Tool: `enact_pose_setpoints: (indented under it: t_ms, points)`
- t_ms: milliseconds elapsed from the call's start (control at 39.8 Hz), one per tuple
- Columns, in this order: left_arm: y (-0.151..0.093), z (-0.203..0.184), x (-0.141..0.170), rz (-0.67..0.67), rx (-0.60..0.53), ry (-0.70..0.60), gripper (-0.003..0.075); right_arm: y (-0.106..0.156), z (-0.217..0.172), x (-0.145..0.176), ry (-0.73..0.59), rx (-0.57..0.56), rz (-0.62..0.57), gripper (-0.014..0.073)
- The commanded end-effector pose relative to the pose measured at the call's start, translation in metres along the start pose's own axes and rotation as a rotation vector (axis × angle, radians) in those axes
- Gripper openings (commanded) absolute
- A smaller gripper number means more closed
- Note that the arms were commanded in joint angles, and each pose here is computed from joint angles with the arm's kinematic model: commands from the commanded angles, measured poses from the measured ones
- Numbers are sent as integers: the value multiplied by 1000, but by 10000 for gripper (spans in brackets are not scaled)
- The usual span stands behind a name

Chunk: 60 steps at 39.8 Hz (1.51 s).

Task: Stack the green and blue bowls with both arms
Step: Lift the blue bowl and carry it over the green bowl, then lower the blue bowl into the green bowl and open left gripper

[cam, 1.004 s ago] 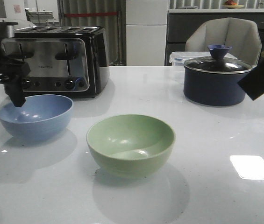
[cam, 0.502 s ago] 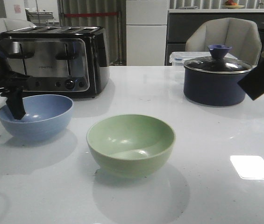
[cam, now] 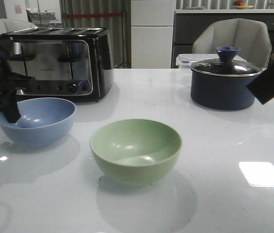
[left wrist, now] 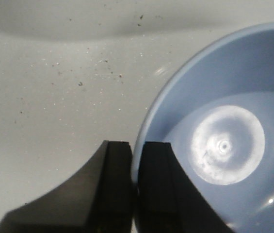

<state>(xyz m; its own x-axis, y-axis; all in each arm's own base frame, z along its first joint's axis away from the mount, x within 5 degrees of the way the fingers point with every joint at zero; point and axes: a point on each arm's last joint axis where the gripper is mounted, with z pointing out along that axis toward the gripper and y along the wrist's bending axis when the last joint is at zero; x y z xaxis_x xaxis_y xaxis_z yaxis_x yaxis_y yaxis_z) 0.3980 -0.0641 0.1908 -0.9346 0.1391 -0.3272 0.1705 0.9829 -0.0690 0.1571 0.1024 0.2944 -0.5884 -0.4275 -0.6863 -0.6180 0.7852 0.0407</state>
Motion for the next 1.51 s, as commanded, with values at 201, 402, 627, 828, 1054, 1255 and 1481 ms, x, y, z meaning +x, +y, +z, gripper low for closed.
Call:
enact_pose_setpoints:
  t_ms: [201,402,627,828,1054,1255,1481]
  points:
    - [-20,-68,-28,73,21,-80,94,0,-9,-12,-93,16,-17,391]
    - [-54,-114,-40,188,84,-160,94,0,-9,-12,-94,16,-17,391]
    - [-110,-134,-31,343,267,-156,94,0,-9,-12,-94,16,-17,391]
    - [-154,-128,-13,485,313,-124,94,0,-9,-12,-94,16,-17,391]
    - [-177,-113,-6,532,329,-142,94,0,-9,-12,-94,16,-17,391]
    - [-181,-89,-8,517,337,-100,94,0,-9,-12,-93,16,-17,391]
    - [-183,-57,-7,507,335,-22,104,0,-9,-12,-93,16,-17,391]
